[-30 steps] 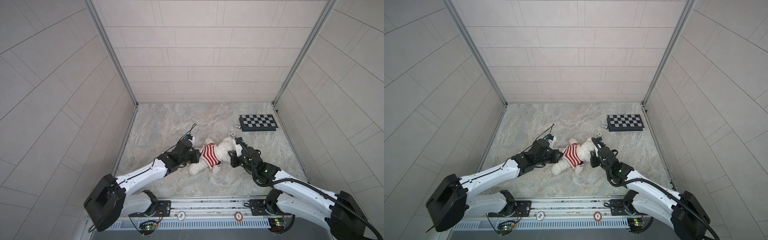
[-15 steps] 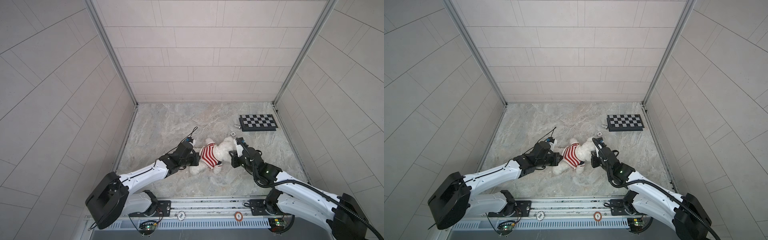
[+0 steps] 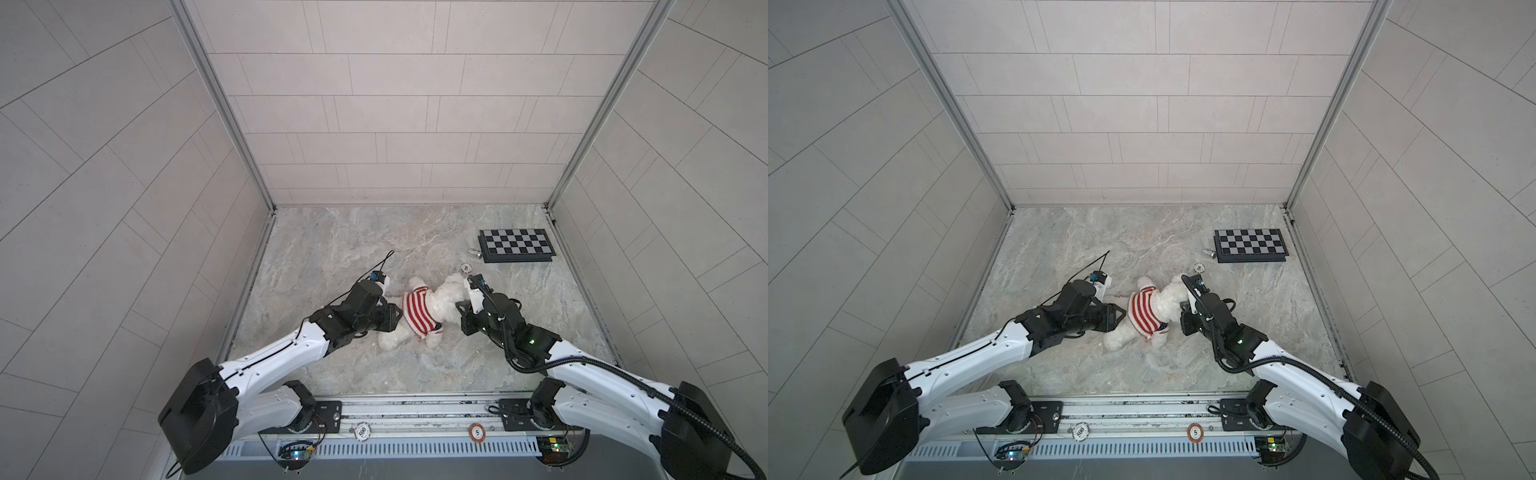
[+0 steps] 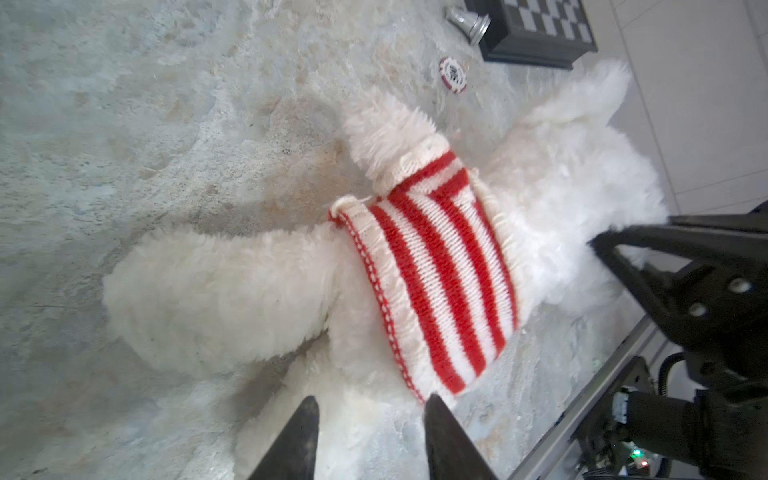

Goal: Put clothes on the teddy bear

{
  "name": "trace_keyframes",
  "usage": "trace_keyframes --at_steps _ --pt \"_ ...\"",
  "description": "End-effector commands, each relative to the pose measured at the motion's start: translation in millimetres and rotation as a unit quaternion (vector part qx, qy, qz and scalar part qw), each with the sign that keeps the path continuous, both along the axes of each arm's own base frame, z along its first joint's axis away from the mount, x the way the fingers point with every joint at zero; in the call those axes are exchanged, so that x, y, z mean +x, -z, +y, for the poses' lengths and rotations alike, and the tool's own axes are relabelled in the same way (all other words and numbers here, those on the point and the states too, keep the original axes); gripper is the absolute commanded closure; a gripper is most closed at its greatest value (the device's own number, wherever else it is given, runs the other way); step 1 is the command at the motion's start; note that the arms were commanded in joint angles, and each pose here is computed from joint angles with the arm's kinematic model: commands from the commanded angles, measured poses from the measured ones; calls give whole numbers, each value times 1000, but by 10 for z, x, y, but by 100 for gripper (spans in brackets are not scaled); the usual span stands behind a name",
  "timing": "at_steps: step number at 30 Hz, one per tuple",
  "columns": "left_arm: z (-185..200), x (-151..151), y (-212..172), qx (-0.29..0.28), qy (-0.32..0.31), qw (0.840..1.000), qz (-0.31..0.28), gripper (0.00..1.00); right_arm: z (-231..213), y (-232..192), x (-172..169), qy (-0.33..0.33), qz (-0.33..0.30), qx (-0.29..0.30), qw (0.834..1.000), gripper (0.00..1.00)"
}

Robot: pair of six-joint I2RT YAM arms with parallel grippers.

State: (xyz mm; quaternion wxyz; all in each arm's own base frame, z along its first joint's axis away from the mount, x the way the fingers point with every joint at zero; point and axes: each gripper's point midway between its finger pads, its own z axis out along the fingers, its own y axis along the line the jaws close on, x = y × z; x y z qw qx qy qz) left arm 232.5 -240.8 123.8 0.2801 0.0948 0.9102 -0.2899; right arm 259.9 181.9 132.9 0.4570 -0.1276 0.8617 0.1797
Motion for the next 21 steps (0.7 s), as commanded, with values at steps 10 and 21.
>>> trace_keyframes --at_steps 10,21 --pt "-200 396 -204 -42 -4 999 3 65 153 -338 19 -35 -52 33 997 100" --pt "-161 400 -33 -32 -16 999 20 88 134 -406 -5 -39 -72 36 996 100"
